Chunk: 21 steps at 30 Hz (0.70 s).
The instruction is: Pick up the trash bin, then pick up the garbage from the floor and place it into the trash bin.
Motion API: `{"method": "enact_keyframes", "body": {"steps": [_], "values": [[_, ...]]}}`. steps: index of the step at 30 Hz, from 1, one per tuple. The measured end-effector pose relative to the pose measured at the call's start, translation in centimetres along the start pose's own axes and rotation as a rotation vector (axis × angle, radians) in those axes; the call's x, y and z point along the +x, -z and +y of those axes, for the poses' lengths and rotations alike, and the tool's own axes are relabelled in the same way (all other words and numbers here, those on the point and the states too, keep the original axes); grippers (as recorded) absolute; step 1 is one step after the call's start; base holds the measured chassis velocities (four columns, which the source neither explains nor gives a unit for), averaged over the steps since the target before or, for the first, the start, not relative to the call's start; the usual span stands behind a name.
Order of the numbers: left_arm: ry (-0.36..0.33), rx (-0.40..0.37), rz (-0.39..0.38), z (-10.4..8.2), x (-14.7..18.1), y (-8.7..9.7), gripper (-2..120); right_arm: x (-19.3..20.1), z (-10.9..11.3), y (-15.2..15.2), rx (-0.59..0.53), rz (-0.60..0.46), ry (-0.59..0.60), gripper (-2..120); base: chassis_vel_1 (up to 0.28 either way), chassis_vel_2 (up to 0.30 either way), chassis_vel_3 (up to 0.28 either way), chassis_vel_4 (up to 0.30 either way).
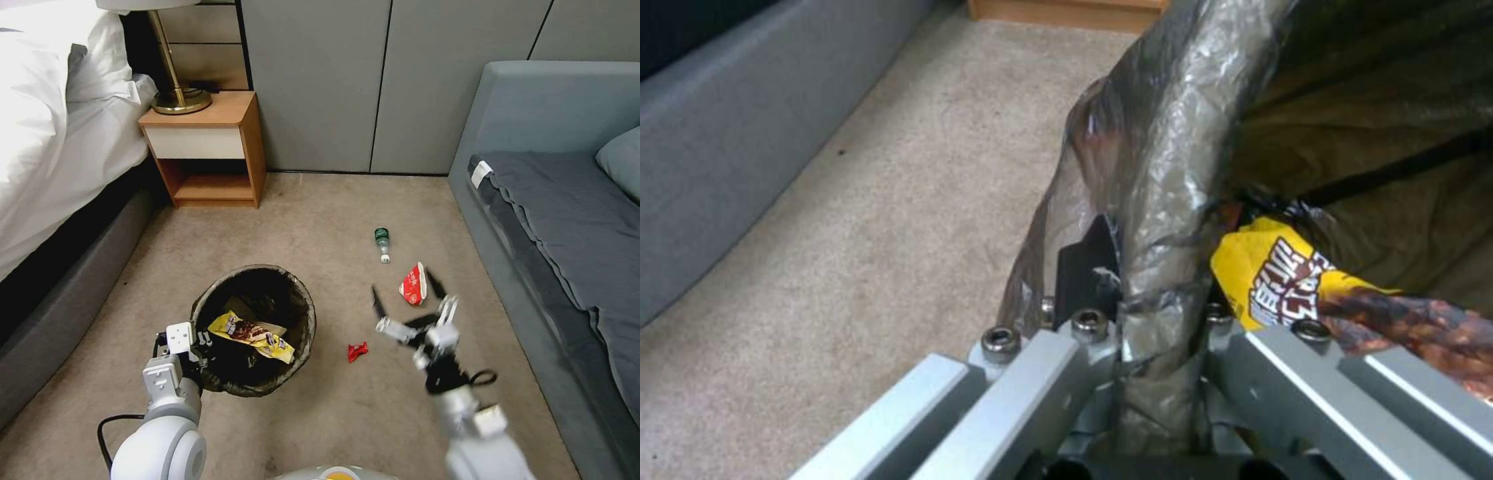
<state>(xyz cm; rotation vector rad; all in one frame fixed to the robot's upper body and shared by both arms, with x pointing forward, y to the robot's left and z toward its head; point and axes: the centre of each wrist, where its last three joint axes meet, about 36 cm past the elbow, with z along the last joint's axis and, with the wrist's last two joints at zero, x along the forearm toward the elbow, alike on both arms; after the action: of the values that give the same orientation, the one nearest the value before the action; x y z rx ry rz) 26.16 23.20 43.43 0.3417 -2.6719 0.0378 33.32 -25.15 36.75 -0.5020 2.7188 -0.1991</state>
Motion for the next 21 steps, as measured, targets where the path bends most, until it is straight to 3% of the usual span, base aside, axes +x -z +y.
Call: {"method": "enact_keyframes", "body": {"steps": [3, 4, 7, 9, 10, 15, 21], "values": [[0.001, 0.002, 0.000, 0.0, 0.0, 0.0, 0, -2.4, -6.3, -3.1, 0.137, 0.055, 0.245, 100, 0.000, 0.000, 0.000, 0.000], [0.001, 0.002, 0.000, 0.0, 0.0, 0.0, 0, -2.4, -6.3, -3.1, 0.137, 0.055, 0.245, 100, 0.000, 0.000, 0.000, 0.000], [-0.001, 0.006, -0.001, -0.2, 0.0, -0.1, 0, -4.9, -9.6, -6.1, 0.186, 0.147, 0.535, 100, 0.000, 0.000, 0.000, 0.000], [-0.001, 0.006, -0.001, -0.2, 0.0, -0.1, 0, -5.1, -9.7, -6.3, 0.186, 0.155, 0.557, 100, 0.000, 0.000, 0.000, 0.000], [-0.003, 0.005, -0.002, -0.3, 0.0, -0.1, 0, -6.3, -10.7, -7.6, 0.203, 0.203, 0.692, 100, 0.000, 0.000, 0.000, 0.000], [-0.003, 0.001, 0.002, -0.6, 0.0, -0.3, 0, -7.5, -11.6, -10.4, 0.237, 0.327, 0.916, 100, 0.000, 0.000, 0.000, 0.000], [-0.002, -0.005, 0.005, -0.7, 0.0, -0.4, 0, -6.5, -11.6, -14.4, 0.256, 0.440, 1.074, 100, 0.000, 0.000, 0.000, 0.000]]}}
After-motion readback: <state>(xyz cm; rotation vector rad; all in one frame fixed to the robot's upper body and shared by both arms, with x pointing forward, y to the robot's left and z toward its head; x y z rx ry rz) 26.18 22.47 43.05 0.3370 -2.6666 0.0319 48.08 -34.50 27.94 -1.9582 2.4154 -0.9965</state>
